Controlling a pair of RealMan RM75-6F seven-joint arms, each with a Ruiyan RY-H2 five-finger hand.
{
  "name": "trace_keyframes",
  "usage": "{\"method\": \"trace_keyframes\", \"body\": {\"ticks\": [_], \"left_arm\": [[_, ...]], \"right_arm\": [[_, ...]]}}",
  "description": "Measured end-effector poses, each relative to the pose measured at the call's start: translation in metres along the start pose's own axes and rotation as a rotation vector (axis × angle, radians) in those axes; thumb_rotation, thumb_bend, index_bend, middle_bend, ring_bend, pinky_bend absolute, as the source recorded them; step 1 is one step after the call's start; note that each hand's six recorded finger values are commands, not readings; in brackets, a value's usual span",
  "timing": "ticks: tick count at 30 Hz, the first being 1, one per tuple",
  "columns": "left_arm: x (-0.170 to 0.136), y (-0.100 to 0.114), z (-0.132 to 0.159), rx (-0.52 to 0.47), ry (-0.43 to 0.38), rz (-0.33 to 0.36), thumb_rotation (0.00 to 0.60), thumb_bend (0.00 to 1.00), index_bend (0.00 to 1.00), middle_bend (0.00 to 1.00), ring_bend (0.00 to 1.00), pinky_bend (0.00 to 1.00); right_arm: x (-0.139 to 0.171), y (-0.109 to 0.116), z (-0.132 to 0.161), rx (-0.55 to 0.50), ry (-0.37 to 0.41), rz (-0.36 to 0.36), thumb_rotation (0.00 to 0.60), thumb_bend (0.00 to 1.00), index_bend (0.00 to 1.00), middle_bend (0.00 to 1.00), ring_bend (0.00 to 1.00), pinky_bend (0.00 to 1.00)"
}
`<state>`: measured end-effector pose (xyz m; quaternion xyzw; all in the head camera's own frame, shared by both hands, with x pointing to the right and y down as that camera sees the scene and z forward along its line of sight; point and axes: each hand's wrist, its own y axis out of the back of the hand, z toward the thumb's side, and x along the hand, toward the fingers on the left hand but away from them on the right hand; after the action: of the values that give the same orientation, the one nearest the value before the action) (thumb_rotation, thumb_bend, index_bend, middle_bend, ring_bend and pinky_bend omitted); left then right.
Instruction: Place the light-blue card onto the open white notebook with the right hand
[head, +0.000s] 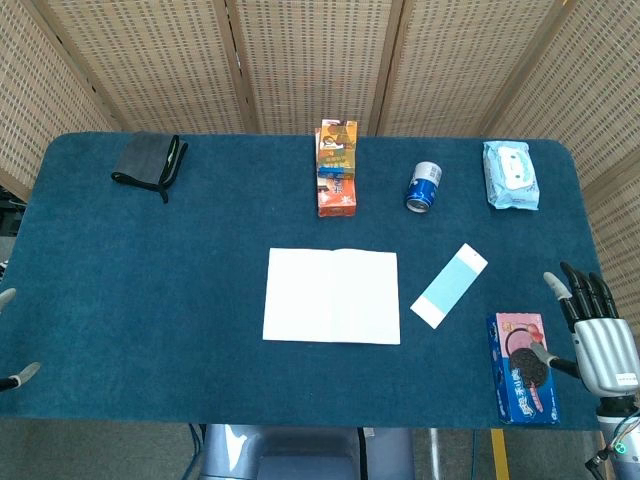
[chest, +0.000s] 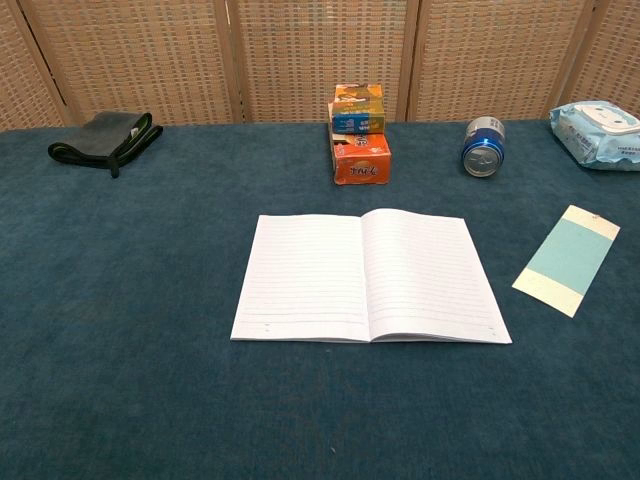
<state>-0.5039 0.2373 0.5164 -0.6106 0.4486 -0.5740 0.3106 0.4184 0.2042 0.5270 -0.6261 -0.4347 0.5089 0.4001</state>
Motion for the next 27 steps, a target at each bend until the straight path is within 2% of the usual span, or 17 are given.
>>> {"method": "trace_keyframes", "body": {"ticks": [9,14,20,27], "left_arm": [[0.002,0.0,-0.001,-0.003,0.006,-0.004,0.6,0.0,0.0,0.0,0.0,0.0],[0.003,0.001,-0.002,-0.008,0.013,0.001,0.6,0.0,0.0,0.0,0.0,0.0],[0.008,0.003,-0.005,-0.013,0.032,0.004,0.6,0.0,0.0,0.0,0.0,0.0],[0.016,-0.002,-0.003,0.006,0.045,-0.016,0.6,0.0,0.0,0.0,0.0,0.0]], "right_arm": [[-0.002,-0.003,0.0,-0.006,0.0,0.017,0.6,0.0,0.0,0.0,0.0,0.0],[-0.009,-0.007,0.006,-0.006,0.032,0.042,0.6,0.0,0.0,0.0,0.0,0.0],[-0.041,-0.018,0.033,0.012,0.16,0.121,0.6,0.0,0.0,0.0,0.0,0.0],[-0.085,-0.048,0.079,0.062,0.362,0.268,0.6,0.0,0.0,0.0,0.0,0.0]]}}
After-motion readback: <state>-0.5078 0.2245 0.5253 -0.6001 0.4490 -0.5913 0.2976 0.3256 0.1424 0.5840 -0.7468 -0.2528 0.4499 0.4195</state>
